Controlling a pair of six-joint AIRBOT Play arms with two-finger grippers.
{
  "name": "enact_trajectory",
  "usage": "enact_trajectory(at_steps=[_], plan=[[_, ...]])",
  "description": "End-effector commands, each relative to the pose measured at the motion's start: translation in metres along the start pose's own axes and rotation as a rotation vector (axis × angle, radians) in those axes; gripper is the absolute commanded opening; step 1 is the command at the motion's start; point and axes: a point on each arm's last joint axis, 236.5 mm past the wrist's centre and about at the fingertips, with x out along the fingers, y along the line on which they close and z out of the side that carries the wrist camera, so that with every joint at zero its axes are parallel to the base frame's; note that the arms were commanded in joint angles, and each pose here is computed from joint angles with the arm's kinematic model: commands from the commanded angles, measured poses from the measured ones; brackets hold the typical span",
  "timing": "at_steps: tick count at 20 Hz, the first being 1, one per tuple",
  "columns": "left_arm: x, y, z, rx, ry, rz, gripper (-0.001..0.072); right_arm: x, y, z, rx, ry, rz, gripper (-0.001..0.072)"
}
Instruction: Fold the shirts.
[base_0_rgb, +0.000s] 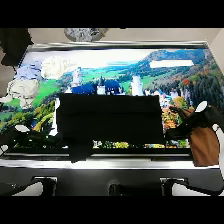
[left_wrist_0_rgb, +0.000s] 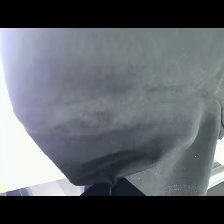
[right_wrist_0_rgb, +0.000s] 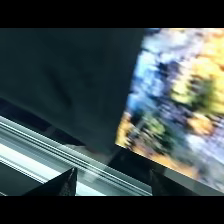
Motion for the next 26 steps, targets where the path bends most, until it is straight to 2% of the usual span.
enact_trajectory(at_steps=[1,5,7,8,9,10,11,15,21,26], plan=[[0.000,0.004,0.003,0.005,-0.016,0.013,0.0034,0.019,0.011,0.005,0.019,-0.052,0.054,0.0563],[0.000,0.003,0.001,0.017,-0.007,0.009,0.0034,0.028,0.012,0.020,0.085,-0.127,0.070,0.0560],[0.000,0.003,0.002,0.017,-0.010,0.010,0.0034,0.036,0.019,0.024,0.112,-0.139,0.116,0.0517],[0.000,0.003,0.002,0.026,-0.010,0.010,0.0034,0.042,0.022,0.022,0.130,-0.129,0.137,0.0451],[0.000,0.003,0.002,0.037,-0.010,0.010,0.0034,0.046,0.023,0.019,0.136,-0.113,0.148,0.0324],[-0.001,0.002,0.002,0.052,-0.009,0.010,0.0033,0.048,0.024,0.016,0.134,-0.100,0.152,0.0155],[-0.003,0.001,0.005,0.071,-0.016,0.010,0.0032,0.046,0.021,0.015,0.124,-0.096,0.136,0.0033],[-0.045,-0.029,0.041,0.206,-0.143,0.013,0.0030,-0.001,0.014,0.043,-0.021,-0.218,0.045,0.0031],[-0.134,-0.091,0.123,0.294,-0.410,0.023,0.0027,-0.087,0.006,0.114,-0.036,-0.403,-0.025,0.0030],[-0.124,-0.119,0.189,0.314,-0.358,0.004,0.0028,-0.091,-0.007,0.198,-0.085,-0.432,-0.106,0.0031]])
